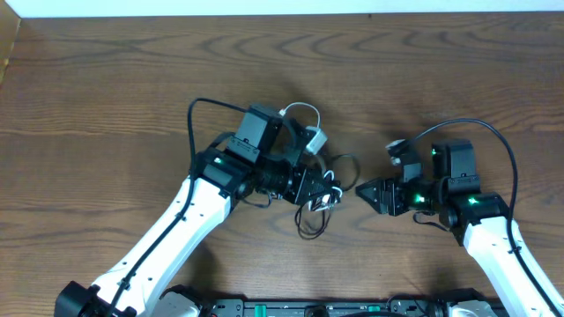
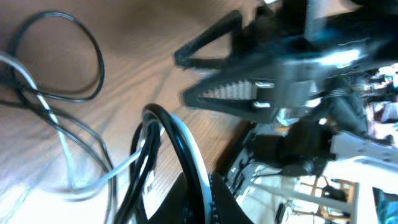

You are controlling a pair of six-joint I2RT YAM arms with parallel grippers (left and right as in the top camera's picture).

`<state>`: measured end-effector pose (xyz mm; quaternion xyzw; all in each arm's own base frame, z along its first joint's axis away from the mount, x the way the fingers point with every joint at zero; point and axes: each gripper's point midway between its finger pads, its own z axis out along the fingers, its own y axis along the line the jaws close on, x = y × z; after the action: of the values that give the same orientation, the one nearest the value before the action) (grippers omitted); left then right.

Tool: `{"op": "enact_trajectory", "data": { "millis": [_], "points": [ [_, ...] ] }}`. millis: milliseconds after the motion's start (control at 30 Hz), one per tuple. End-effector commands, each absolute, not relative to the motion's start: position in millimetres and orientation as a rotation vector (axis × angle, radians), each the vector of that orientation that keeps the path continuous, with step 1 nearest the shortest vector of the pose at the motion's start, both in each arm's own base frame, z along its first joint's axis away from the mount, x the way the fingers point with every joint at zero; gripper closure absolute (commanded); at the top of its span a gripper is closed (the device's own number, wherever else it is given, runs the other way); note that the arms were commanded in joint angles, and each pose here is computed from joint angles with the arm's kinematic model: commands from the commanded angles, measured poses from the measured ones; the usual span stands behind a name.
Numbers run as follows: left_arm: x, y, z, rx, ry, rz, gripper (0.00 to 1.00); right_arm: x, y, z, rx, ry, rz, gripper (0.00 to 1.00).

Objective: Untangle cables

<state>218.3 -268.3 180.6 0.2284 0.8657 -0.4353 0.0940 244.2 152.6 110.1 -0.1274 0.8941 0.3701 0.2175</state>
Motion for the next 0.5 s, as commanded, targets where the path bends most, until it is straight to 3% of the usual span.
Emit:
{"op": "enact_trajectory", "data": {
  "millis": [0,467],
  "points": [
    [222,-256,172,0.670,2.610,-1.130,0.92,217,186,154,-0.737,2.150,1.337,0.38],
    [187,-278,208,0.813,2.482,-1.554,0.92,207,196,159,-0.844,2.078,1.364,0.43]
  ]
}}
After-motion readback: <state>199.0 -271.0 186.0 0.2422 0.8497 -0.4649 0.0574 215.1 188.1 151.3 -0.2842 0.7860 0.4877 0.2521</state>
